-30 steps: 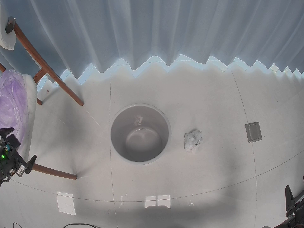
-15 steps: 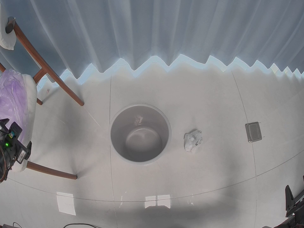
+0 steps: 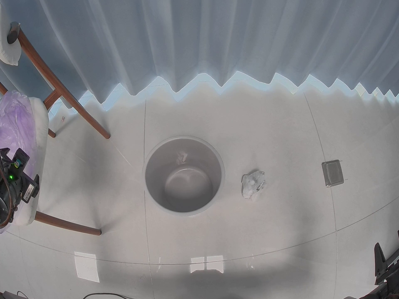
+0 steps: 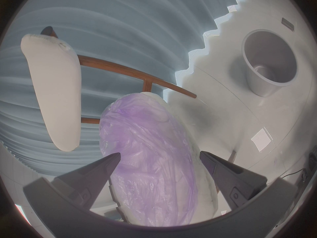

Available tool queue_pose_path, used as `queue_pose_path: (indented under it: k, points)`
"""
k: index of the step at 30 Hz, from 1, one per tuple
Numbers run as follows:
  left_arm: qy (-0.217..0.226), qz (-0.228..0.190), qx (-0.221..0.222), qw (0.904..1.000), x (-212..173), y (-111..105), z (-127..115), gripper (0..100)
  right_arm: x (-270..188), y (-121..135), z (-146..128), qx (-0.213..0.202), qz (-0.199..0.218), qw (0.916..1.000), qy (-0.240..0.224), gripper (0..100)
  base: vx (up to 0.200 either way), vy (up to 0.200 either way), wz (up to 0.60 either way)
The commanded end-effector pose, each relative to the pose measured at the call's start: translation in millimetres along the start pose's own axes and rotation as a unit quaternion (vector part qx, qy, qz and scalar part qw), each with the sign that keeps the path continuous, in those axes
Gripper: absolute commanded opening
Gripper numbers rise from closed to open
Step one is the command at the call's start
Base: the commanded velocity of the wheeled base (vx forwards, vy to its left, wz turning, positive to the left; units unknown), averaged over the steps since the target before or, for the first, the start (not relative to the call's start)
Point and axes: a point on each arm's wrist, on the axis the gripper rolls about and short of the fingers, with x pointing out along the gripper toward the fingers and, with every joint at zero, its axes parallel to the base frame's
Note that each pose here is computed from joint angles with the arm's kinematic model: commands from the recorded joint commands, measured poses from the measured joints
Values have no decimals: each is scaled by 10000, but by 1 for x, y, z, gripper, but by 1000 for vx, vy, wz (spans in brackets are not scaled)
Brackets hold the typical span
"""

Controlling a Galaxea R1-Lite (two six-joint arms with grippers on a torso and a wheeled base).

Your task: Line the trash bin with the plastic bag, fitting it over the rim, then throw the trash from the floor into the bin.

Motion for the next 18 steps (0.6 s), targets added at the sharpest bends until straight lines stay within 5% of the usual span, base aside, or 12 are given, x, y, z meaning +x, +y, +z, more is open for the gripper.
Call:
queue_pose_path:
  k: [1,12,13,18]
  points:
    - [137,-7,-32,9999,10,-1,3,100,0,0,-5,0,-4,10000,10,100,0,0,0]
    - [310,-22,-334,9990,25,-1,5,100,0,0,-5,-8,4,10000,10,100,0,0,0]
    - [297,-40,-349,9989,25,-1,5,0,0,0,-5,0,-4,10000,10,100,0,0,0]
    - [273,-33,-522,9983,23,-1,5,0,0,0,-5,0,4,10000,10,100,0,0,0]
